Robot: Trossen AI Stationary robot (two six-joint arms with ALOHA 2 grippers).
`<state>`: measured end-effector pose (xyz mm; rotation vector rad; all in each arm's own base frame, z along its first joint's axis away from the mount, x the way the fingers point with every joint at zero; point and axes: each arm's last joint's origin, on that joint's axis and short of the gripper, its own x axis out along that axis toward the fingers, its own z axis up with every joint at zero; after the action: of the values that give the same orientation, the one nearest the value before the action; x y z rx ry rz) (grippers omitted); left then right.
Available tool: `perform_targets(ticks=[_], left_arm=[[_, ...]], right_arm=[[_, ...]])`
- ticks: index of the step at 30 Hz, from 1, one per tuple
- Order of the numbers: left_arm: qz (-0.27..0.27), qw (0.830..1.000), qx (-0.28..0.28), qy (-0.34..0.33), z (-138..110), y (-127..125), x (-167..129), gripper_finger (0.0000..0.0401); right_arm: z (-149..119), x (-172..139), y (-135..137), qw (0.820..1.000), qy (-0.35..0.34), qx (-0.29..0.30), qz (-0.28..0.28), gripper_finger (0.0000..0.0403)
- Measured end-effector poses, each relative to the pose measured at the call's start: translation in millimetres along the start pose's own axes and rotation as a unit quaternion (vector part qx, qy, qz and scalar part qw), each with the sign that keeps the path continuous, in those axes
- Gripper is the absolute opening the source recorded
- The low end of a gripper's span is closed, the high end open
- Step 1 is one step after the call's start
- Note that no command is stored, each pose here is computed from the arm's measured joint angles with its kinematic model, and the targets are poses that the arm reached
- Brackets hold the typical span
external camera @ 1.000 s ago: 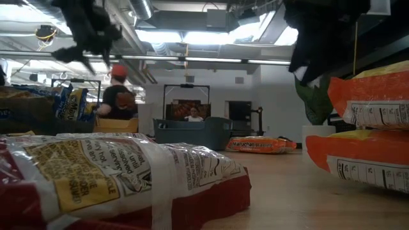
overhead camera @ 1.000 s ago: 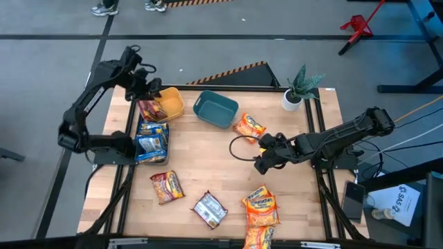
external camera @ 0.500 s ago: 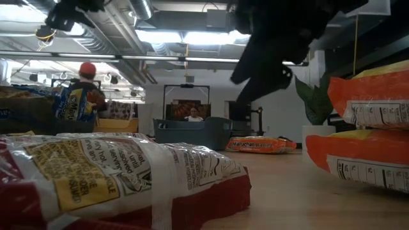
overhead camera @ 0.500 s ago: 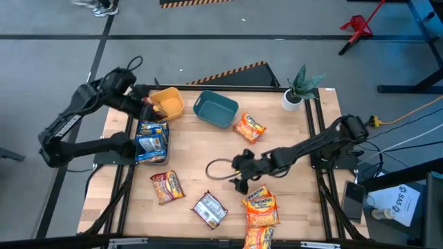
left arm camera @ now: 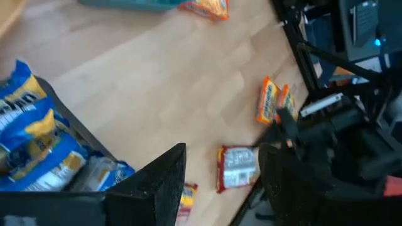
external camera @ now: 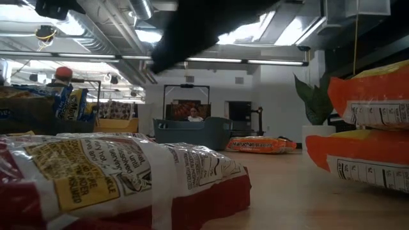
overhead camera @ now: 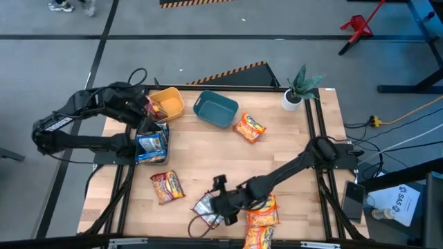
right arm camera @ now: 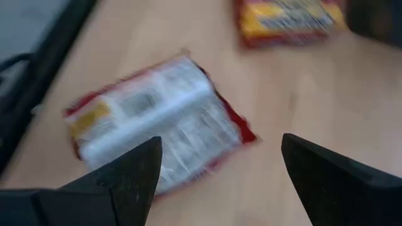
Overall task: Sort Maruchan noodles
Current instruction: Put the red noodle pack into the yellow bin
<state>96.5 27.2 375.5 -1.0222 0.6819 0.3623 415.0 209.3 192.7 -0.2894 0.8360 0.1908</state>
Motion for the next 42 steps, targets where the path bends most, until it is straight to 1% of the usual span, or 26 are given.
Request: perform_targets(ticks=[2, 5, 8, 10, 13, 14, 16, 18, 21, 26, 31, 34, 37, 39, 42], left_arm=[[0.004, 1.0, 0.002, -0.011, 1, -1, 1, 0.0194], [0.007, 1.0, -0.009, -0.021, 2, -4, 3, 0.0194], [0.007, 1.0, -0.007, -0.018, 3, -6, 6, 0.0194], [0.015, 1.0, -0.007, -0.019, 5, -6, 9, 0.0194], [0.025, 0.999, -0.007, -0.019, 6, -7, 13, 0.0194], [0.029, 0.999, -0.011, -0.018, 7, -8, 15, 0.0194], [0.032, 0.999, -0.016, -0.015, 8, -9, 17, 0.0194], [0.035, 0.999, -0.015, -0.012, 9, -10, 20, 0.0194], [0.042, 0.999, -0.011, -0.008, 10, -12, 26, 0.0194], [0.067, 0.998, -0.009, -0.015, 12, -16, 36, 0.0194], [0.081, 0.996, -0.008, -0.031, 21, -22, 52, 0.0194], [0.079, 0.996, -0.004, -0.031, 27, -26, 64, 0.0194], [0.085, 0.996, 0.01, -0.028, 34, -30, 80, 0.0194], [0.092, 0.995, 0.015, -0.025, 38, -31, 91, 0.0194], [0.096, 0.995, 0.017, -0.025, 46, -35, 111, 0.0194]], right_arm=[[1, 8, 5, 0.999, -0.008, -0.026, 0.022, 0.0314], [1, 21, 13, 0.996, -0.021, -0.043, 0.072, 0.0314], [-3, 29, 26, 0.994, -0.025, -0.056, 0.085, 0.0314], [-12, 36, 35, 0.995, -0.005, -0.07, 0.076, 0.0314], [-19, 43, 43, 0.995, 0.006, -0.073, 0.063, 0.0314], [-19, 44, 44, 0.996, 0.007, -0.069, 0.059, 0.0314], [-20, 45, 41, 0.998, 0.013, -0.052, 0.026, 0.0314], [-22, 46, 34, 0.999, 0.024, -0.034, -0.015, 0.0314], [-24, 46, 16, 0.997, 0.046, -0.009, -0.054, 0.0314], [-31, 49, -23, 0.991, 0.099, 0.038, -0.087, 0.0314], [-41, 47, -68, 0.976, 0.157, 0.098, -0.115, 0.0314], [-45, 38, -91, 0.967, 0.188, 0.118, -0.124, 0.0314], [-41, 23, -110, 0.963, 0.187, 0.143, -0.128, 0.0314], [-36, 10, -116, 0.963, 0.181, 0.161, -0.122, 0.0314], [-33, -12, -117, 0.956, 0.192, 0.187, -0.123, 0.0314]])
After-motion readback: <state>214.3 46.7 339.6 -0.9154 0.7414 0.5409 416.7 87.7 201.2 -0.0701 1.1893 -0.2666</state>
